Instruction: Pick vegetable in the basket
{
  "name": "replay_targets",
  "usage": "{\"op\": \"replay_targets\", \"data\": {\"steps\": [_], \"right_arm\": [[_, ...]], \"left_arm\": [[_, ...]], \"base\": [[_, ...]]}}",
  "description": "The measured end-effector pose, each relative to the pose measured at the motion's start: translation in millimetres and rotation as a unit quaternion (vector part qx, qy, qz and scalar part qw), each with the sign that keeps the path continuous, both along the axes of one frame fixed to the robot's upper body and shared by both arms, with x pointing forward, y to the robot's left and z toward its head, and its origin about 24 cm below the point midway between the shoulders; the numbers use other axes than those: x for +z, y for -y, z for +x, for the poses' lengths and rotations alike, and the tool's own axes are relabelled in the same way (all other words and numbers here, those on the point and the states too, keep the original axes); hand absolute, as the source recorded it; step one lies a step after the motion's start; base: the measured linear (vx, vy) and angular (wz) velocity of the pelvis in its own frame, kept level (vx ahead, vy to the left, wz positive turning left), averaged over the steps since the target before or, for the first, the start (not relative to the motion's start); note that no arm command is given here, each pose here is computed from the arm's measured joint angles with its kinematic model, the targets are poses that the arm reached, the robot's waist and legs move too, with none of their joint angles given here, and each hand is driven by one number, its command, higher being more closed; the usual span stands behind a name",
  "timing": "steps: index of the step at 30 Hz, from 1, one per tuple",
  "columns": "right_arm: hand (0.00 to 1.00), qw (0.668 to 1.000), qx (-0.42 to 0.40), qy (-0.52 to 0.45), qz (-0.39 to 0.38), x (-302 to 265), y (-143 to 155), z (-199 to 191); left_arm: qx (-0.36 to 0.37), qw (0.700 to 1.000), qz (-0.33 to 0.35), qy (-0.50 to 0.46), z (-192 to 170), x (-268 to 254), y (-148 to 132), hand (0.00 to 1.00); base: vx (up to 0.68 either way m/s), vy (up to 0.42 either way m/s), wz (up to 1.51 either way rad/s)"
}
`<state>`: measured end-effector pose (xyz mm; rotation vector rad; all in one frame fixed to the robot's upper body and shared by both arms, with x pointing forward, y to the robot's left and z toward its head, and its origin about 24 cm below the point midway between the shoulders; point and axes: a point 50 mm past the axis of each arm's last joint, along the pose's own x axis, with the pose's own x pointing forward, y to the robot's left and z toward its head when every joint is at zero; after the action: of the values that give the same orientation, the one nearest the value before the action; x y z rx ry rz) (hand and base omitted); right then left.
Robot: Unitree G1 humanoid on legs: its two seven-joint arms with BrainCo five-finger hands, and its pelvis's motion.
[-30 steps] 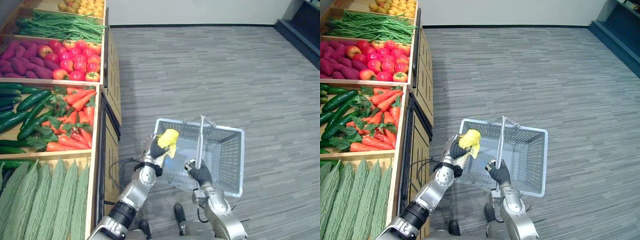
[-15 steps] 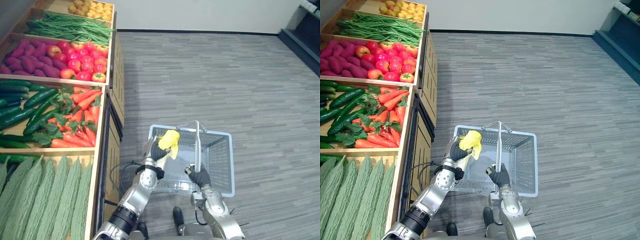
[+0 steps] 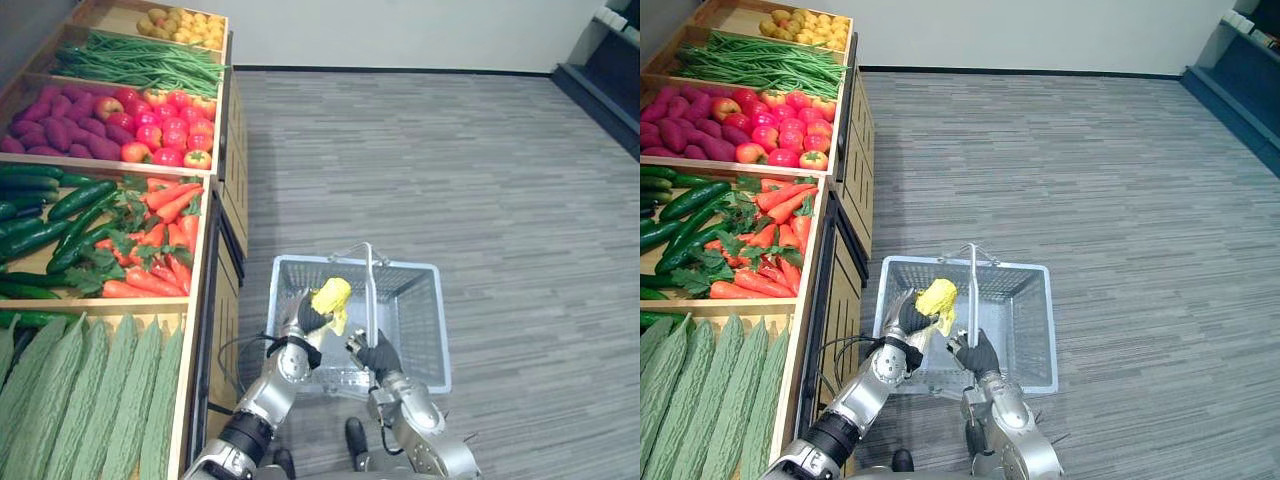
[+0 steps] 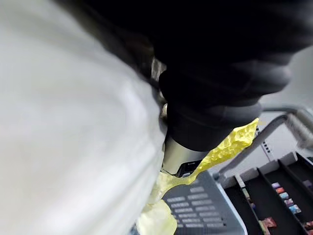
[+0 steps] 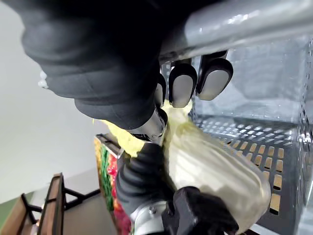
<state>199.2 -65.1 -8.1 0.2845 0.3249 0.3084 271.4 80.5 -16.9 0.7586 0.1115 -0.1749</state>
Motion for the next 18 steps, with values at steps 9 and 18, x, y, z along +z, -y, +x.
{"op": "replay_targets", "data": {"steps": [9, 18], "right_arm": [[1.00, 0.999, 0.027, 0.022, 0.003, 8, -7, 7], [1.00, 0.999, 0.020, 0.026, -0.023, 6, 2, 8]], "left_arm": [[-0.027, 0.998, 0.045, -0.022, 8, -8, 3, 0.00], [-0.024, 0.999, 0.045, -0.014, 13, -4, 2, 0.00]], "base": [[-0.01, -0.001, -0.04], [0.00, 0.000, 0.00]]}}
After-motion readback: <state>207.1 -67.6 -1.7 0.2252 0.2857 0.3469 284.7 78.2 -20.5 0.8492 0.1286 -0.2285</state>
